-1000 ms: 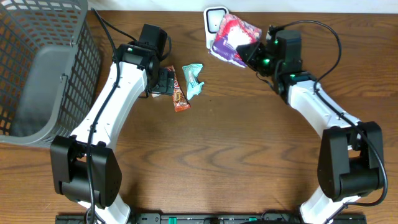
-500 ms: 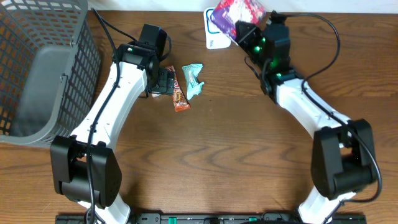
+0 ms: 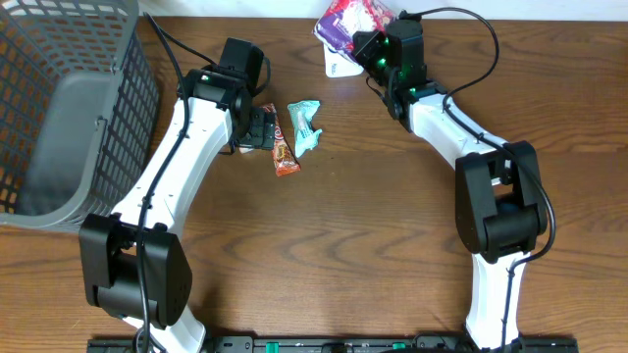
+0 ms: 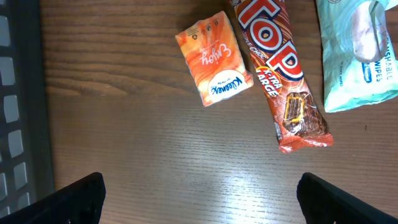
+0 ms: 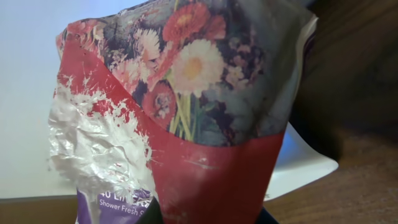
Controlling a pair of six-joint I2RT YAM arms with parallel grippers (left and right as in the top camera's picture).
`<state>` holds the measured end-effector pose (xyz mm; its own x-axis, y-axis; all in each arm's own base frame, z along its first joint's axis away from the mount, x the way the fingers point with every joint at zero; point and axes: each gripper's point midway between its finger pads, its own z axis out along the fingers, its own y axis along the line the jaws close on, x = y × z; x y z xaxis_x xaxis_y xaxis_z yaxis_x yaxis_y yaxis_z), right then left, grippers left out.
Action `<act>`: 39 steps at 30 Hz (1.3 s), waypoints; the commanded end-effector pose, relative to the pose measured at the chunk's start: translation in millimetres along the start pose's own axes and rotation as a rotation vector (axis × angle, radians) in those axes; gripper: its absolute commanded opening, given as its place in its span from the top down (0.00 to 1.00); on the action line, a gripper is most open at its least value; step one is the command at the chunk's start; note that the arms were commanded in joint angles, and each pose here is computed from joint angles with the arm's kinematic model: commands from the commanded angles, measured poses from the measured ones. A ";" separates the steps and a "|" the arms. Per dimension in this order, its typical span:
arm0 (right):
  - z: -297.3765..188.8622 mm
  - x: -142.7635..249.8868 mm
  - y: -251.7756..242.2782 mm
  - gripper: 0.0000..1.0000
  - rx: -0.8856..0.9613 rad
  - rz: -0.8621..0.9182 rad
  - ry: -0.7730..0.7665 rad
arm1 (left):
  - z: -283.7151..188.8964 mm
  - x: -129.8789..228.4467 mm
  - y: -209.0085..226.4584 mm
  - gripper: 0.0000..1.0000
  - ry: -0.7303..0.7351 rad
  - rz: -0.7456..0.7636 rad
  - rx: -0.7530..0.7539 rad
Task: Scan the item barcode
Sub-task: 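Carry the Carefree pack to the right table corner and release it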
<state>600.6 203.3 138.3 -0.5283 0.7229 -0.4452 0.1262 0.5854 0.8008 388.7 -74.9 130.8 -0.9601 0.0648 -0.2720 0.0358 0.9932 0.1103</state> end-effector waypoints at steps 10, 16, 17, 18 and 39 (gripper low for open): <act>-39.3 -68.0 1.5 0.99 0.063 -0.059 -0.059 | 1.9 1.0 0.9 0.02 0.007 0.005 -0.002; -104.1 -151.8 -47.2 0.99 0.211 0.045 -0.151 | 1.9 1.0 0.9 0.02 0.007 0.005 -0.002; -114.5 -162.7 -58.2 0.99 0.240 0.064 -0.163 | 1.9 1.0 0.9 0.02 0.007 0.005 -0.002; -125.1 -173.1 -71.5 0.99 0.273 0.085 -0.174 | 1.9 1.0 0.9 0.02 0.007 0.005 -0.002; -219.9 -256.8 -292.4 0.78 0.617 0.467 -0.341 | 1.9 1.0 0.9 0.02 0.007 0.005 -0.002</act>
<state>516.8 -209.9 94.0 -0.0840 0.9554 -0.2830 0.7752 0.2411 0.5838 388.7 -74.9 130.8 -0.9601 0.0648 -0.2720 0.0358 0.9932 0.1103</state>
